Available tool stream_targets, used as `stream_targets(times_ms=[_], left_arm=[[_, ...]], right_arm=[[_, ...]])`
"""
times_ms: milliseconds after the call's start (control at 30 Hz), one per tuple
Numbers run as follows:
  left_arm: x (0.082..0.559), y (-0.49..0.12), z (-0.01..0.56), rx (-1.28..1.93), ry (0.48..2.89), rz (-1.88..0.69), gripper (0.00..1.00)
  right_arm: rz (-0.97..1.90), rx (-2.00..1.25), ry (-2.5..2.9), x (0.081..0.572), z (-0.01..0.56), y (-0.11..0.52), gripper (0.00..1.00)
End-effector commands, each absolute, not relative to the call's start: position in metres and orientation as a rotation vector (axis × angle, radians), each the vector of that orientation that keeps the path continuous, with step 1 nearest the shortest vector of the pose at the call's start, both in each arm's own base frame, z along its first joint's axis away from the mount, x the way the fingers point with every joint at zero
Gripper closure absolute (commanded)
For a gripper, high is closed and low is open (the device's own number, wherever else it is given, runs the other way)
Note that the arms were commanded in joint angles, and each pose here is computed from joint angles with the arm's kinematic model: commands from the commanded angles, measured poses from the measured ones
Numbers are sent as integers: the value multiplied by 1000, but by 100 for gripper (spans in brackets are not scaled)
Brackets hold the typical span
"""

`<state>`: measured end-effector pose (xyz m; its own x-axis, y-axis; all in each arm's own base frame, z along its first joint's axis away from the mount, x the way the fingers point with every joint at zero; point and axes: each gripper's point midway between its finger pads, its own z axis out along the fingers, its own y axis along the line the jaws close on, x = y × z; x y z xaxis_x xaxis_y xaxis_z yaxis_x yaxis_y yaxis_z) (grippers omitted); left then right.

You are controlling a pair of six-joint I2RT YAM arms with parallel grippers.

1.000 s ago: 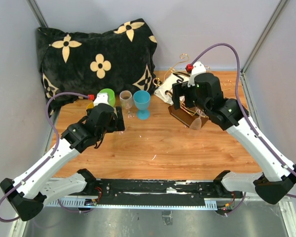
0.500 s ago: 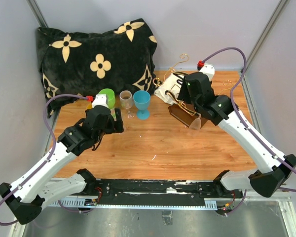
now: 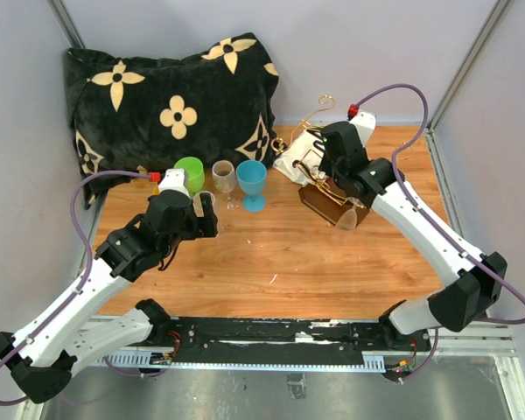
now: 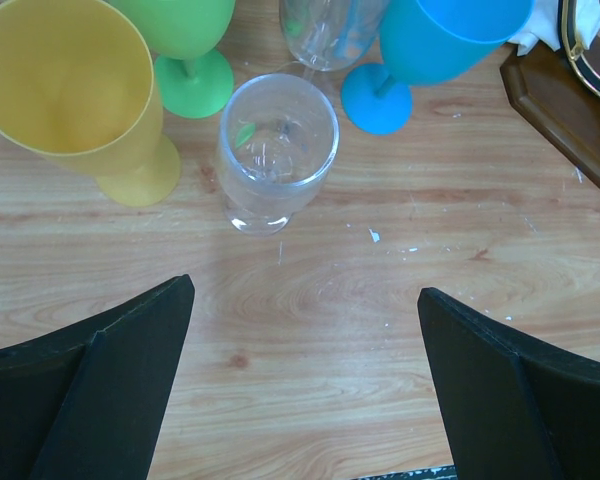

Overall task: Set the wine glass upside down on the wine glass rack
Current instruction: Move the wine rack to the center of the board.

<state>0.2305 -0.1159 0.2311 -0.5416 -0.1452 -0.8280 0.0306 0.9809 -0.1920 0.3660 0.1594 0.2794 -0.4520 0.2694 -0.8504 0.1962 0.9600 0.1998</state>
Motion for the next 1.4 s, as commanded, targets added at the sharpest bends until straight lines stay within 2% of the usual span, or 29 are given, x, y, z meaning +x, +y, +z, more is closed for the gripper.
stream_targets(times_ms=[0, 133, 400, 567, 800, 1167, 1367], left_arm=[[231, -115, 232, -82, 2120, -232, 0], [232, -115, 233, -84, 2119, -231, 0], [232, -115, 231, -80, 2124, -222, 0], [233, -117, 229, -74, 2129, -222, 0], [235, -118, 227, -68, 2139, -213, 0], [235, -117, 226, -69, 2143, -206, 0], [235, -119, 226, -63, 2149, -209, 0]], right_arm=[[59, 359, 2038, 382, 275, 151, 65], [25, 339, 2052, 390, 267, 148, 71], [-24, 262, 2079, 405, 261, 143, 89], [-76, 187, 2105, 411, 252, 131, 95], [-96, 97, 2095, 429, 248, 119, 99], [8, -99, 2059, 466, 246, 112, 99], [-32, -265, 2010, 482, 257, 109, 99]])
